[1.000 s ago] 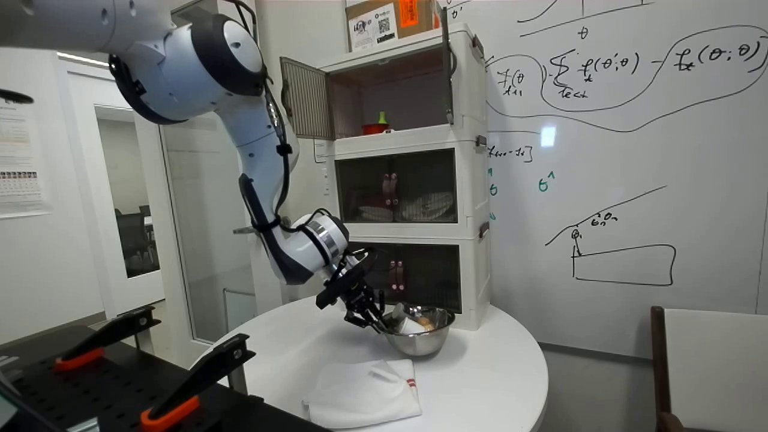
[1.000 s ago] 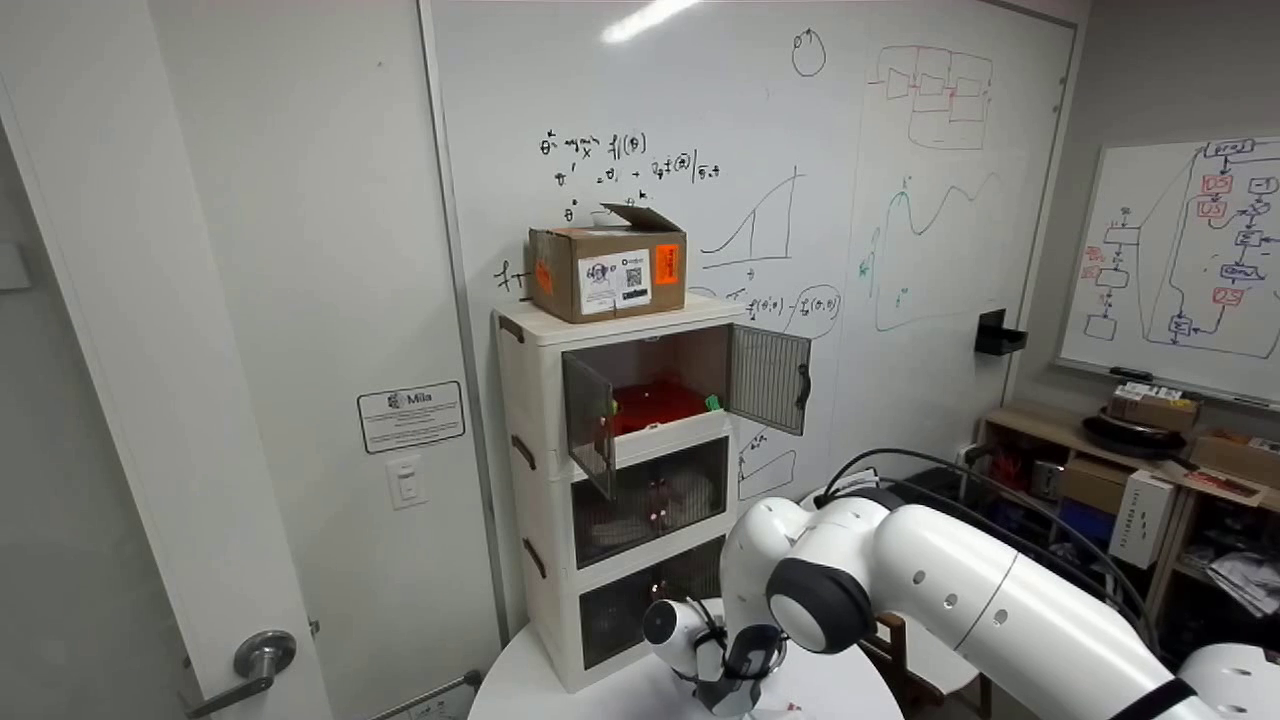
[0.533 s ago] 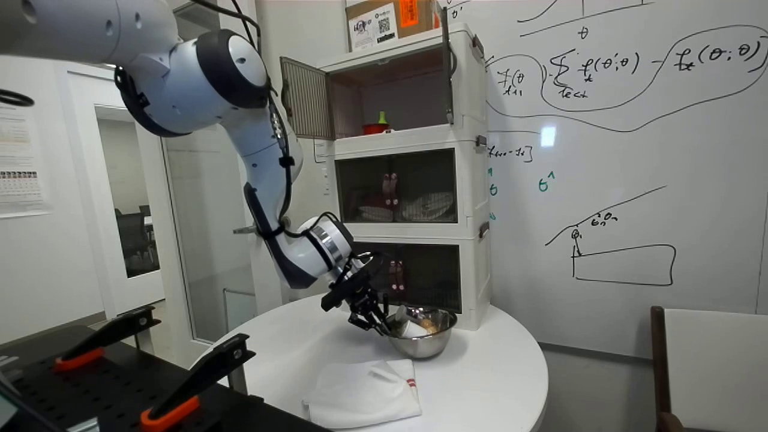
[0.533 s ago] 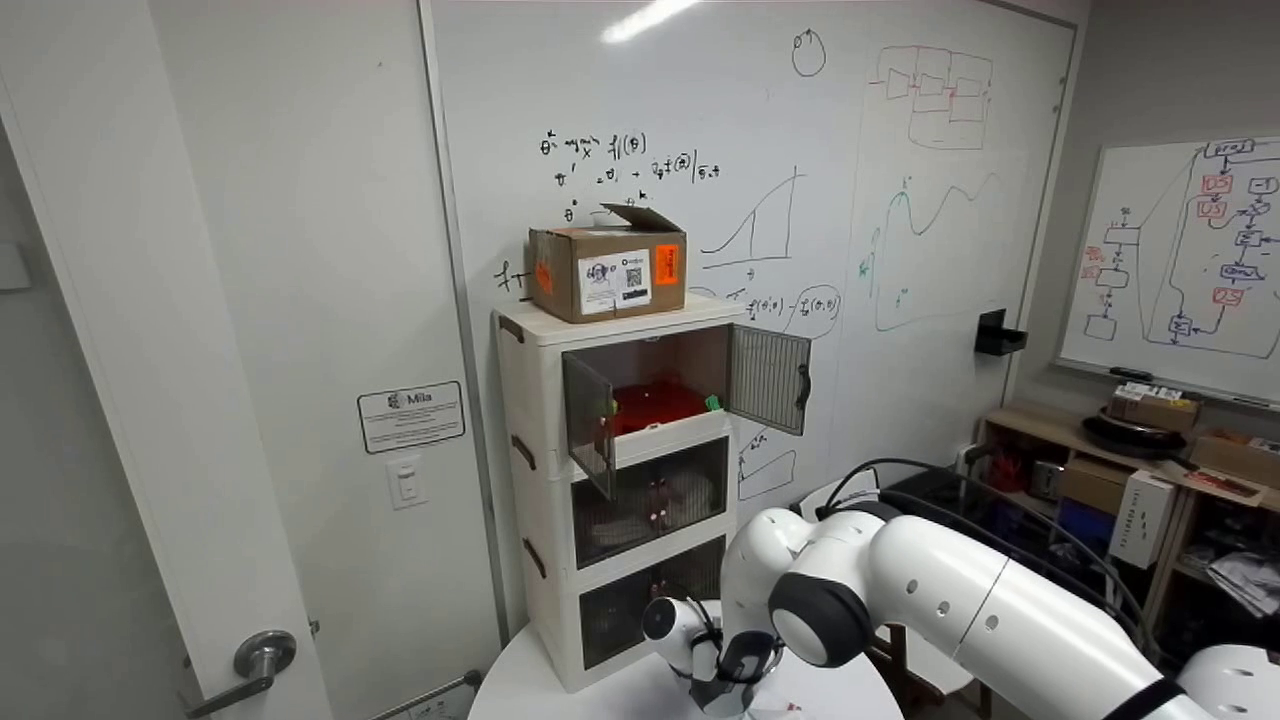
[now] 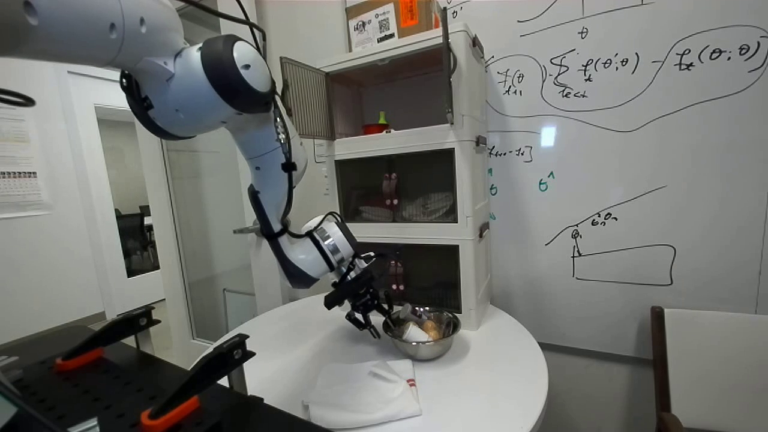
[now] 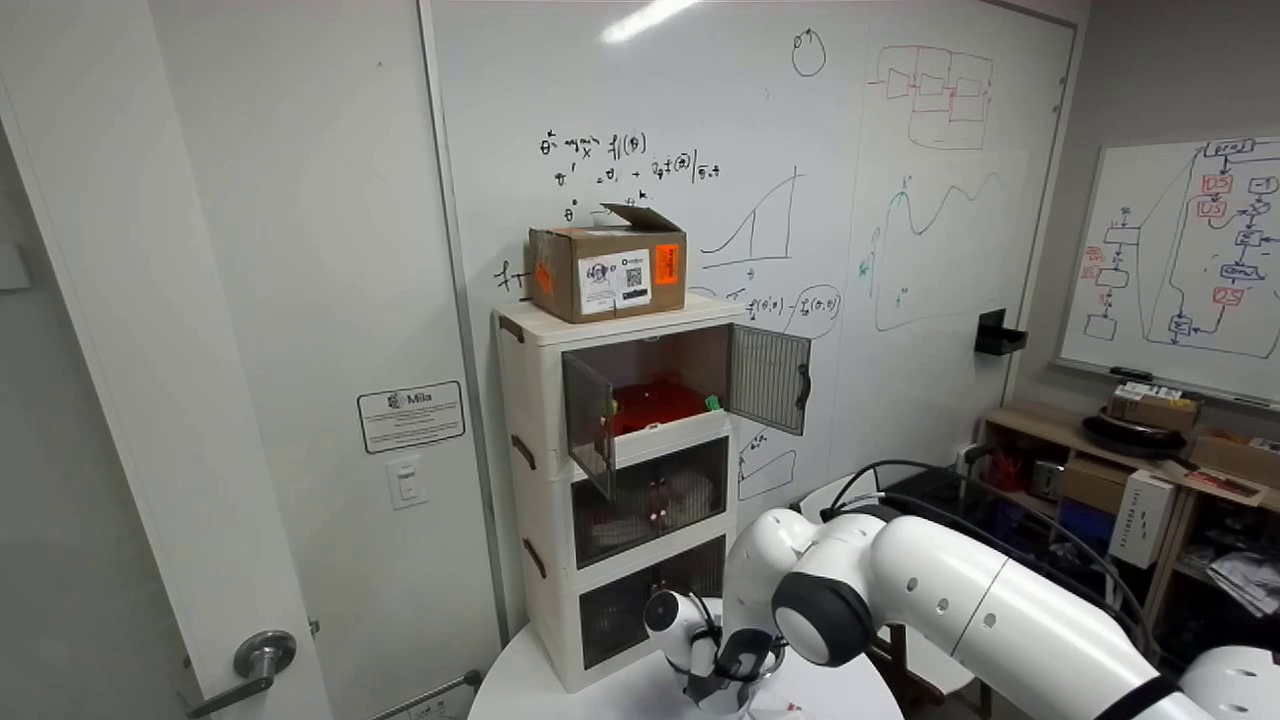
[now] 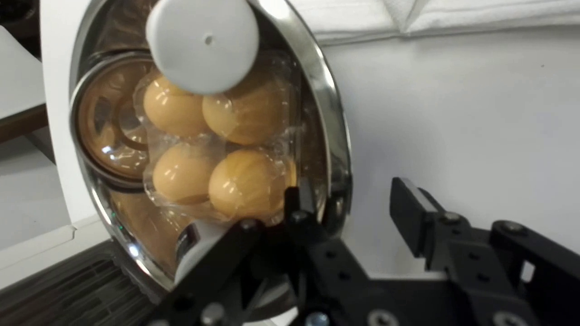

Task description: Remove the silver bowl from the open cabinet and put it on the table.

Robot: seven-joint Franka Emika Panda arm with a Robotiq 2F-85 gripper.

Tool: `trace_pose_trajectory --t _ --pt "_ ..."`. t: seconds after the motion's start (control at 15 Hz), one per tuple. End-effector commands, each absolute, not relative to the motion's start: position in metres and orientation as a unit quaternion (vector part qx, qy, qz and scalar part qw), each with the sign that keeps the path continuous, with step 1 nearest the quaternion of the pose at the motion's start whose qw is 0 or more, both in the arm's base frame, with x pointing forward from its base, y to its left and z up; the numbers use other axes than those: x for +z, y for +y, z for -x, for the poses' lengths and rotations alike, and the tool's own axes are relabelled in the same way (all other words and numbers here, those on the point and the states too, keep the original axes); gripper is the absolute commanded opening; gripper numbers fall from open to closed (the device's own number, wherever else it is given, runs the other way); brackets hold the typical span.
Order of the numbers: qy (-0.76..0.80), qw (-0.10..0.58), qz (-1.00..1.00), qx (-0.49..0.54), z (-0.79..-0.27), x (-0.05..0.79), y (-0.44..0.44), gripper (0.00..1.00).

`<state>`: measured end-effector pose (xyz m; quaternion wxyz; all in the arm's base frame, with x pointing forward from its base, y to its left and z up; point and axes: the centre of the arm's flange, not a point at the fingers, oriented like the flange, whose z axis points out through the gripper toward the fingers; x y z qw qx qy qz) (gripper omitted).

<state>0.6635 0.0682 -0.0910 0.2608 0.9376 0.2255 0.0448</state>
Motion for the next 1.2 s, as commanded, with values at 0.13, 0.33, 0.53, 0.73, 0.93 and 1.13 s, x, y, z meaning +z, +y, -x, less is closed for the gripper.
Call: trace_pose_trajectory --t 0.13,0.33,0.53,0.73,0.93,1.13 --pt "0.218 0.179 -0.951 0.123 -0.651 -0.03 0.066 0.96" --pt "0.177 0.116 -0.962 0.172 -0.636 0.015 0.056 1.0" --pt "0.159 0.049 -0.975 0.148 -0.622 0.048 0.043 1.0" --pt "0.145 0.003 -0.984 0.099 -0.606 0.066 0.038 1.0" --pt "0.134 -0.008 -0.99 0.035 -0.583 0.085 0.032 1.0" --pt "0.1 0.019 -0.995 0.023 -0.567 0.11 0.017 1.0"
